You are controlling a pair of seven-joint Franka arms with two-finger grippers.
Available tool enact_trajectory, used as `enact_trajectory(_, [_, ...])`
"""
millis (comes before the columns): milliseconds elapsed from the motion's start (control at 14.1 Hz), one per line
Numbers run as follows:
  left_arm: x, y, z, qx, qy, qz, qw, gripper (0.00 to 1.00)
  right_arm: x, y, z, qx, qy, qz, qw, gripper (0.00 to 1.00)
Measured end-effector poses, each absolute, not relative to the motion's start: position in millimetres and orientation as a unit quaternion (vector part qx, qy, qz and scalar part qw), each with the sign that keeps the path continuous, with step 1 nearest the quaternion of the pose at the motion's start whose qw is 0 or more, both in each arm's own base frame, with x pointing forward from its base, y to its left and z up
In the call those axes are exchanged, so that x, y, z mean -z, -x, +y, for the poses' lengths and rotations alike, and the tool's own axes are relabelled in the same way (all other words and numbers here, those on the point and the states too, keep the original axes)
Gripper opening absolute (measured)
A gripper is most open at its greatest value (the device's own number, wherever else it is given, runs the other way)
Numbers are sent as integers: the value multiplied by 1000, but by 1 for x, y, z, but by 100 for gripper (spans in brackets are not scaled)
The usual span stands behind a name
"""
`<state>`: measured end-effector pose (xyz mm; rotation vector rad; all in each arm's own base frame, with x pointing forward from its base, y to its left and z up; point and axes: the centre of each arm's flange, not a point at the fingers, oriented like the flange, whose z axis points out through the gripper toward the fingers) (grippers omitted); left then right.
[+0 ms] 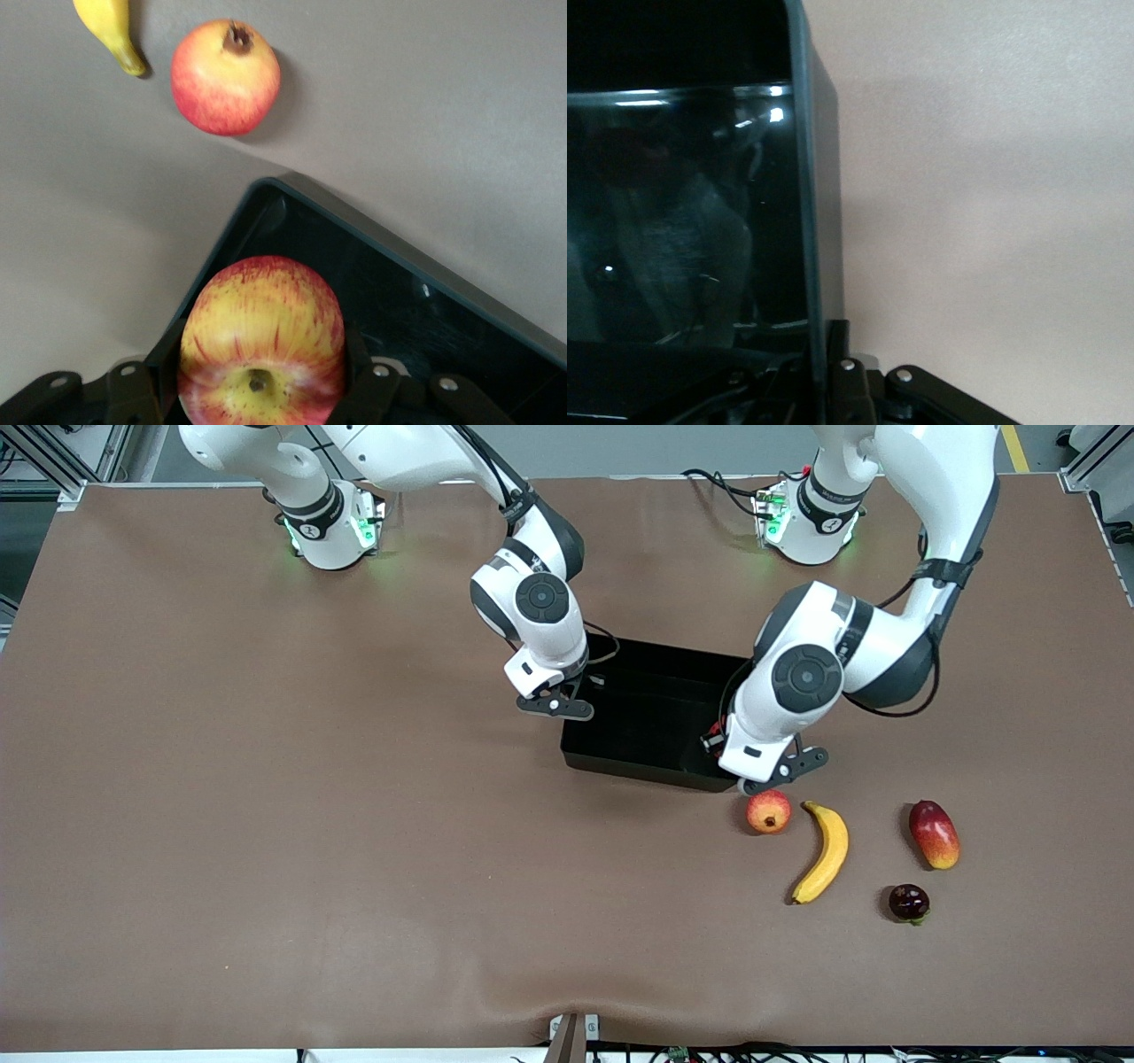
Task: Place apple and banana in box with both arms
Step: 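Push the black box toward the fruit with the right gripper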
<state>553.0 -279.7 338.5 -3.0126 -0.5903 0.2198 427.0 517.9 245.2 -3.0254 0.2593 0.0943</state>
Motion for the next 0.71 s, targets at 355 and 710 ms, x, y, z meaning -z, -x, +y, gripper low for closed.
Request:
enact_trajectory(355, [-320, -509, -282, -66, 982, -175, 38, 71, -248, -429, 519, -27, 994, 85, 55, 44])
enact_trajectory(710, [-285, -478, -285, -59, 985, -160, 29, 71, -257, -438, 517, -16, 994, 88, 60, 94])
